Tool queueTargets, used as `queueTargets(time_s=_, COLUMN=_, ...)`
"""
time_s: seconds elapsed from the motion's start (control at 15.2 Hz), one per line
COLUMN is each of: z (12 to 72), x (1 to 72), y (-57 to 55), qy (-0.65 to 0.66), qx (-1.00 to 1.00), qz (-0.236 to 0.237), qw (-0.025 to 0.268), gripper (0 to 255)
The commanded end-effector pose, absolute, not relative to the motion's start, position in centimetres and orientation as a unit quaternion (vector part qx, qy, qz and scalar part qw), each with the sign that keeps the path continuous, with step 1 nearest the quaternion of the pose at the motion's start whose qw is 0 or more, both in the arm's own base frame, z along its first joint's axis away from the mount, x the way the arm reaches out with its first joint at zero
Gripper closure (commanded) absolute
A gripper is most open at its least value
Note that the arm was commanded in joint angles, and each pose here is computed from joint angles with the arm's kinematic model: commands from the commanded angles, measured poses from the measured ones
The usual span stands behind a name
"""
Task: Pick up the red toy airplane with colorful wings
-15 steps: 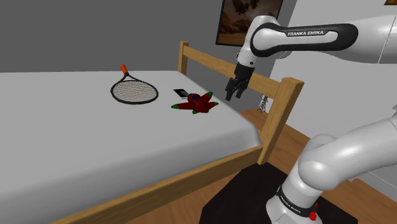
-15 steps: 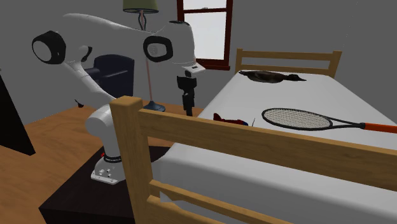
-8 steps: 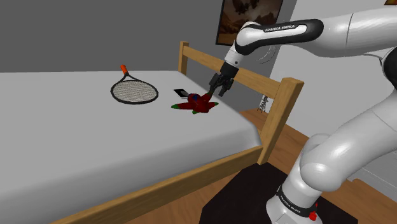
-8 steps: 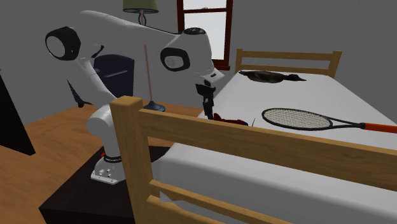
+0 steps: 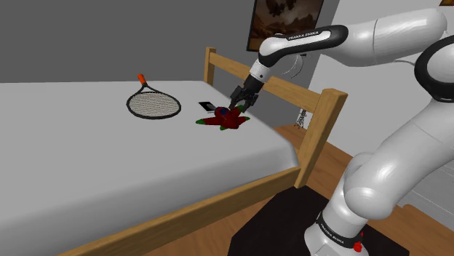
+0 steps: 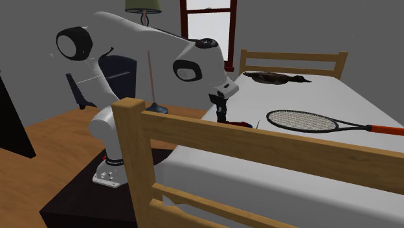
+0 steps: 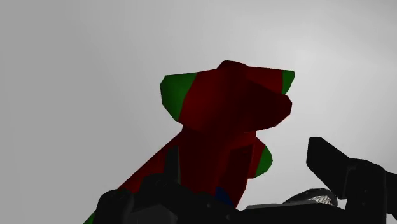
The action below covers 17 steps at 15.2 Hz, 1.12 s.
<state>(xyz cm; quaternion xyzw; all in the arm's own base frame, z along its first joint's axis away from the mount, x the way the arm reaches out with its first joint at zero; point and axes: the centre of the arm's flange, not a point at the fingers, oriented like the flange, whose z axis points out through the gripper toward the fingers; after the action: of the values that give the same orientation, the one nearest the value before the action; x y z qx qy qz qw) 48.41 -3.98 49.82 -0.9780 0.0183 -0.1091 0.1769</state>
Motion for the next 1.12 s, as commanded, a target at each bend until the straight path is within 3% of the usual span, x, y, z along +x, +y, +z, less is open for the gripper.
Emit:
queueTargets(time_s=0.0, z=48.8, x=48.4, y=-4.0, qy=0.018, qx=-0.978, qz=-0.109, qw=0.177, gripper=0)
queueTargets(time_s=0.2, z=48.0, x=48.4, y=-4.0, qy=0.018, qx=-0.978, qz=-0.109, qw=0.177, gripper=0)
queueTargets(time_s=0.26, z=48.0, x=48.4, y=-4.0, qy=0.018, qx=-0.978, qz=-0.109, qw=0.177, gripper=255)
queueTargets(time_s=1.06, z=49.6, x=48.4, y=-4.0, qy=0.018, qx=-0.978, qz=-0.109, qw=0.177, gripper=255)
